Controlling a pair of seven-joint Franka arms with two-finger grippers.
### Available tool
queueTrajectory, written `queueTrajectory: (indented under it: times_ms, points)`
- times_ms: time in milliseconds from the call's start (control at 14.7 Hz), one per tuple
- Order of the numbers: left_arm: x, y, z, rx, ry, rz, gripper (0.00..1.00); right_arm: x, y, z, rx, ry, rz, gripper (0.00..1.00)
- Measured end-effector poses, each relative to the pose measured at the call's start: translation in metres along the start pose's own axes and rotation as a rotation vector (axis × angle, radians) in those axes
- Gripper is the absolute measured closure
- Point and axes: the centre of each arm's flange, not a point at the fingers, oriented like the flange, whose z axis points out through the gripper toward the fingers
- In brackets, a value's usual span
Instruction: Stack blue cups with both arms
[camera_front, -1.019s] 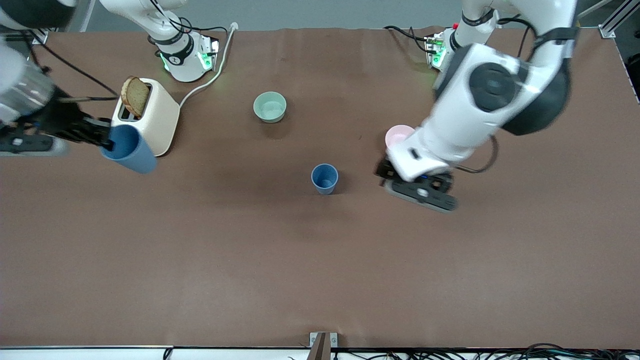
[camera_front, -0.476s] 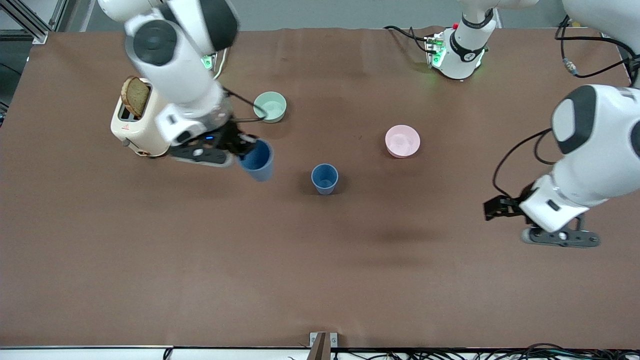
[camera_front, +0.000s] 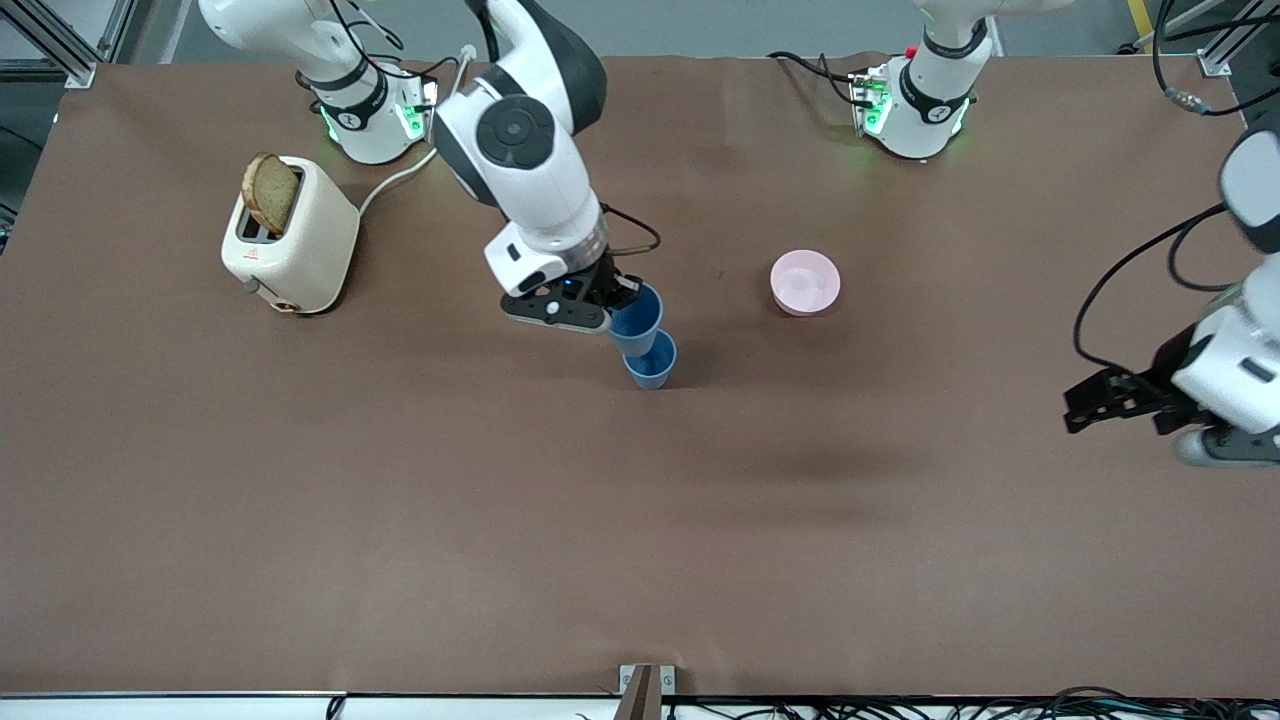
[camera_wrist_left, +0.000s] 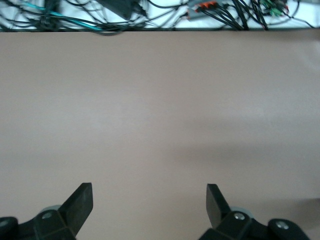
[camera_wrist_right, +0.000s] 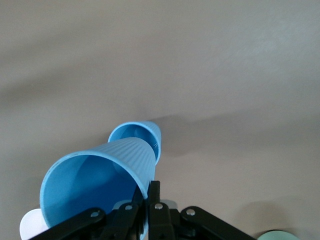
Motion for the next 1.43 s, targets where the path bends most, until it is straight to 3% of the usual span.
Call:
queueTrajectory:
  times_ms: [476,1427]
  points:
    - [-0.032,-0.043,-0.064,0.008,-0.023,-0.078,0.00,-0.010,-0.010,0.032,-0.011,-0.005,0.007,0.95]
    - [-0.044,-0.014,-0.060,0.004,-0.067,-0.043,0.00,0.000,-0.006,0.086,-0.037,-0.010,0.021,0.94]
